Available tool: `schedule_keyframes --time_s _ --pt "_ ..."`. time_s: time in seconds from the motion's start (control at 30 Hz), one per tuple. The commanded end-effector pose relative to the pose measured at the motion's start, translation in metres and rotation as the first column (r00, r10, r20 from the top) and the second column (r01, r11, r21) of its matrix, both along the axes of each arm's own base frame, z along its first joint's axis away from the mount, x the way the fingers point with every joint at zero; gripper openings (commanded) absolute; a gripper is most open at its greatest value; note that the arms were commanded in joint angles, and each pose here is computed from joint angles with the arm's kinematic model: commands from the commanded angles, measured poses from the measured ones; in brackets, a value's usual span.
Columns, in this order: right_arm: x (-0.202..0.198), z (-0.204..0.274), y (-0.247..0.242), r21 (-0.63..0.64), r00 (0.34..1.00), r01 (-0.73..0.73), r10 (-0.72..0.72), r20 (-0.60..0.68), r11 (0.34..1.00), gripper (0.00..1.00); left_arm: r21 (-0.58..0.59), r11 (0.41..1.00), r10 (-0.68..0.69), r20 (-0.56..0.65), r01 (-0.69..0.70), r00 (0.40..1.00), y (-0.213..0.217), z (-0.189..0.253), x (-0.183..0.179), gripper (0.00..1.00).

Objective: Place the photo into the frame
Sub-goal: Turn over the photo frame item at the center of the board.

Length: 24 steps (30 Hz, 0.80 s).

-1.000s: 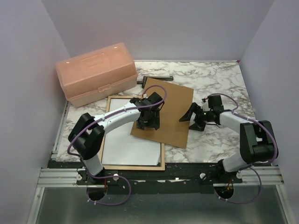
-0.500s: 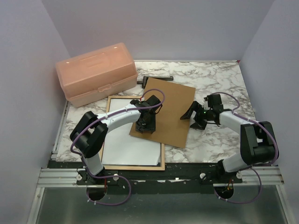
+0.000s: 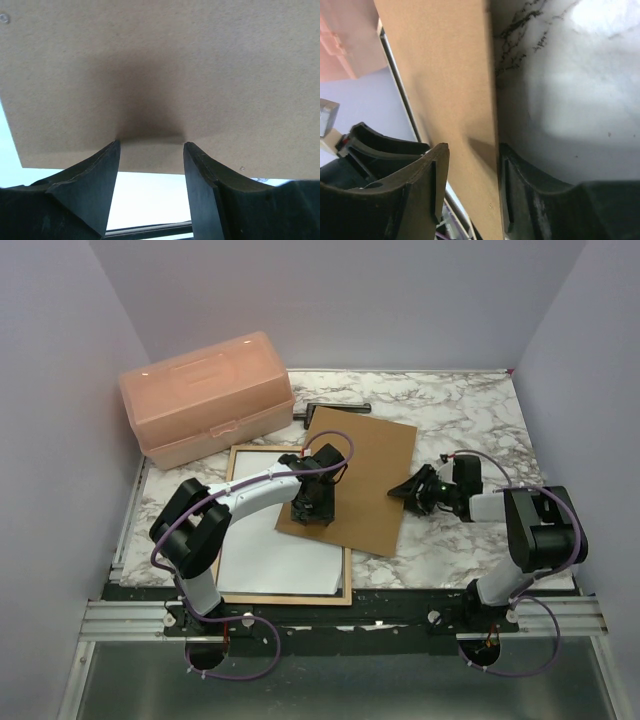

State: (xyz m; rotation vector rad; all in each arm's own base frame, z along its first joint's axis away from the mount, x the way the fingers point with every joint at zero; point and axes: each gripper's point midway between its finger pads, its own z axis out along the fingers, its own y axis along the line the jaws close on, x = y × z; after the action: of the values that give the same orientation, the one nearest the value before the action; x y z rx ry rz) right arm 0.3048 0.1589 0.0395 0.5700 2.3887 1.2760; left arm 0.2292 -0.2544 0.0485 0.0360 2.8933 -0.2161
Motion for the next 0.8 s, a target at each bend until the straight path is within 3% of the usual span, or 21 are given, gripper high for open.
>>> schedule_keyframes --time_s 0.0,0.1,0.23,0.47,0.77 --pt "0.004 0.029 0.010 0.127 0.993 -0.040 0.026 0.116 0.991 0.42 -0.065 0.998 -0.020 0.020 0.021 1.000 -0.008 0.008 0.001 0.56" --pt "0.003 0.046 0.011 0.143 0.986 -0.044 0.020 0.164 0.989 0.16 -0.098 0.995 -0.027 0.039 0.031 0.999 -0.013 0.014 0.002 0.59" --pt "0.003 0.077 0.011 0.141 0.968 -0.059 0.022 0.249 0.988 0.01 -0.152 0.987 -0.035 0.095 0.049 0.995 -0.017 0.032 0.005 0.62" --pt "0.011 0.141 0.003 0.035 0.934 -0.051 0.035 0.357 0.998 0.00 -0.230 0.970 -0.021 0.230 0.076 0.973 -0.014 0.081 0.009 0.73" --pt "0.025 0.227 -0.028 -0.228 0.943 0.054 0.025 0.331 0.972 0.00 -0.332 0.937 0.017 0.347 0.106 0.938 -0.007 0.138 0.003 0.76"
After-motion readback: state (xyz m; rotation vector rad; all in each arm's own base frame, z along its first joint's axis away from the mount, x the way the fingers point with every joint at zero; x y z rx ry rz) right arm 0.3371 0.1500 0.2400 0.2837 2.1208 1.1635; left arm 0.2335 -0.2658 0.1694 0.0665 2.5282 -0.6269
